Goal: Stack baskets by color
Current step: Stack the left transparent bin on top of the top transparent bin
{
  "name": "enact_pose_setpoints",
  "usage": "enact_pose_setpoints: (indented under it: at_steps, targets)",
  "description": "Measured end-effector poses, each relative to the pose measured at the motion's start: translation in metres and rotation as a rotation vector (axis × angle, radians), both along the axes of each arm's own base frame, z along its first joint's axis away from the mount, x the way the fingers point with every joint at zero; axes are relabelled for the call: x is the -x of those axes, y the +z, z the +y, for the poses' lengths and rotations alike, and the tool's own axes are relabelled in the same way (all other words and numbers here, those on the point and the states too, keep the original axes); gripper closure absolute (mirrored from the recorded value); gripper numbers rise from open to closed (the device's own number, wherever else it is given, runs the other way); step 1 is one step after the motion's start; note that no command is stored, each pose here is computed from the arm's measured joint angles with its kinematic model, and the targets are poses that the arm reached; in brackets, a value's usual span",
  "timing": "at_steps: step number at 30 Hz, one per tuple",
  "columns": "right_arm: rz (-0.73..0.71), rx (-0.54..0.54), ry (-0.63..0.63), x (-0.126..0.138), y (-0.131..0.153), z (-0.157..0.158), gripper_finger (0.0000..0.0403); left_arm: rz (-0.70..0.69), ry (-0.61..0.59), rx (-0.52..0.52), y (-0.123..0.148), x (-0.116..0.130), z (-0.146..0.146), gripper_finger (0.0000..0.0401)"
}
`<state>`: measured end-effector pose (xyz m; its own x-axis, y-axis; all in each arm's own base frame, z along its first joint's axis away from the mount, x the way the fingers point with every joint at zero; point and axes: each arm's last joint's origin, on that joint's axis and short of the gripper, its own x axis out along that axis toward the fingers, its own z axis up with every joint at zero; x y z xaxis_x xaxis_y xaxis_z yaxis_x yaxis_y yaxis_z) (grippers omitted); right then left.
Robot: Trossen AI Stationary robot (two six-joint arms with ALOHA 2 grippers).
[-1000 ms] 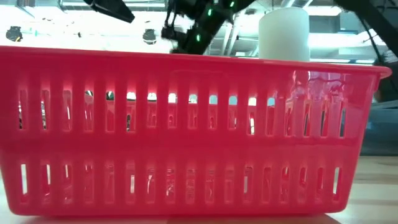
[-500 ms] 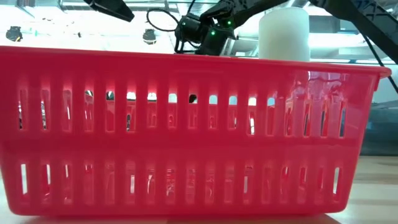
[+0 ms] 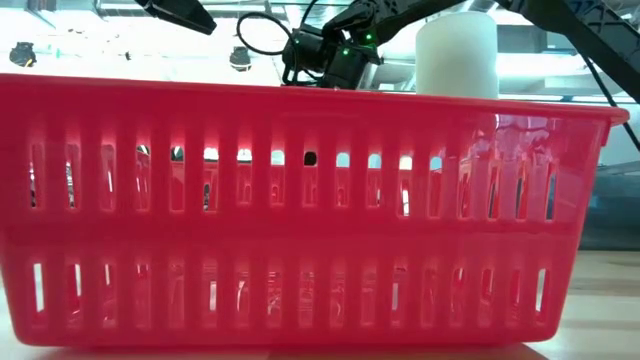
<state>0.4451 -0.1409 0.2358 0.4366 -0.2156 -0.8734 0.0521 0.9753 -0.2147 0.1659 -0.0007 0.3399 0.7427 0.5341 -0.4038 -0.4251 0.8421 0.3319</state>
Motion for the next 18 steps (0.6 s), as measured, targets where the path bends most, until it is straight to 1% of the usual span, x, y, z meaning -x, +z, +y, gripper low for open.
enact_pose_setpoints:
  at_steps: [9,18]
  targets:
    - [0.037,-0.010,-0.001,0.0035,-0.0017,-0.0004,0.0402,-0.010,0.001,0.001,0.0008,-0.0004,0.0000,0.0136]
    - [0.035,-0.010,-0.015,0.0055,-0.0016,-0.0070,0.0401,-0.018,-0.001,0.003,0.0014,-0.0008,-0.0001,0.0136]
